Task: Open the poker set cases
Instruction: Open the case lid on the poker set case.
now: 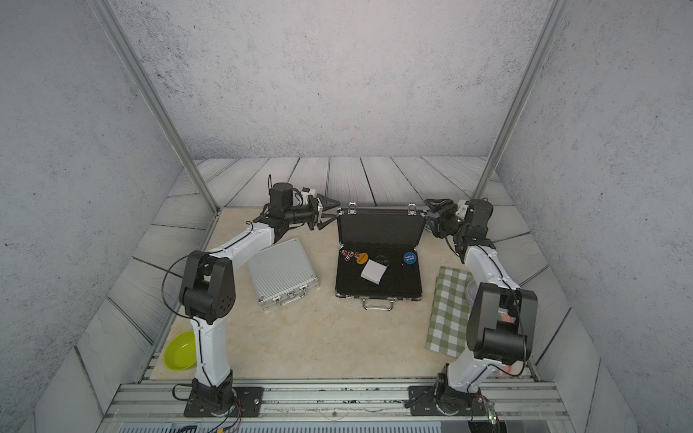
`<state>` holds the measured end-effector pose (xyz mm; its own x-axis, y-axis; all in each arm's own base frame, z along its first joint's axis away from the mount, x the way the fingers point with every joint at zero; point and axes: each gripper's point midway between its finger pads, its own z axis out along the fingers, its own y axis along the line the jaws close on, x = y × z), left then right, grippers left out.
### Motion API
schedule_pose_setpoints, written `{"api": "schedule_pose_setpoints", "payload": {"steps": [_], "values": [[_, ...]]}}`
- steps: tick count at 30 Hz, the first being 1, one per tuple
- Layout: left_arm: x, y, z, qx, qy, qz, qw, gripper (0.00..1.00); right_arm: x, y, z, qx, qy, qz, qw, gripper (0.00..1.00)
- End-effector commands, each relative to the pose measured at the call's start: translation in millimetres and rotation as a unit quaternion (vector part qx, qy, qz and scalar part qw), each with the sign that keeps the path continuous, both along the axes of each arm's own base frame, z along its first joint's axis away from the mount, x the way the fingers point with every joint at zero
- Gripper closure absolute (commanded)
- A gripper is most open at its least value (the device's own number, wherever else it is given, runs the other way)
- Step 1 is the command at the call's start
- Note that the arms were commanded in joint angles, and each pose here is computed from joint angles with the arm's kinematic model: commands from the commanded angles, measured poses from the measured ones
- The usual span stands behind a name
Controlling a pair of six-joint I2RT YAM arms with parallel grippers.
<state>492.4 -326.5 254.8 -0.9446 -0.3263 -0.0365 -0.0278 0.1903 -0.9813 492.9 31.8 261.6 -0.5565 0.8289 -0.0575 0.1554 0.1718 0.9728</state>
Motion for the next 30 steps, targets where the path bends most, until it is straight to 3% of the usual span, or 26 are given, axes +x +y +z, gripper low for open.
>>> {"api": "schedule_pose_setpoints", "payload": {"steps": [1, 6, 10, 12, 20, 30], "values": [[-36.7, -46.2, 41.0, -0.048, -0.050, -0.102, 0.992, 0.36, -17.3, 56.5, -4.8, 0.067, 0.029, 0.123, 0.990, 0.28], [-14.9, -33.6, 41.3, -0.051, -0.043, -0.068, 0.995, 0.32, -7.5, 38.2, -11.8, 0.054, 0.034, 0.081, 0.995, 0.21], [-5.6, -19.4, 35.6, -0.036, -0.040, -0.043, 0.998, 0.16, -1.0, 14.5, -18.5, 0.035, 0.046, 0.042, 0.997, 0.15], [-2.2, -11.9, 37.2, -0.031, -0.045, -0.034, 0.998, 0.13, 0.9, 3.6, -20.1, 0.020, 0.048, 0.022, 0.998, 0.14], [11.4, 30.8, 47.7, -0.001, -0.066, 0.017, 0.998, 0.12, -8.5, -18.4, -22.4, -0.040, 0.062, -0.018, 0.997, 0.12], [9.3, 38.9, 41.5, -0.006, -0.059, 0.022, 0.998, 0.12, -24.9, -31.1, -11.2, -0.066, 0.066, -0.042, 0.995, 0.10]]}}
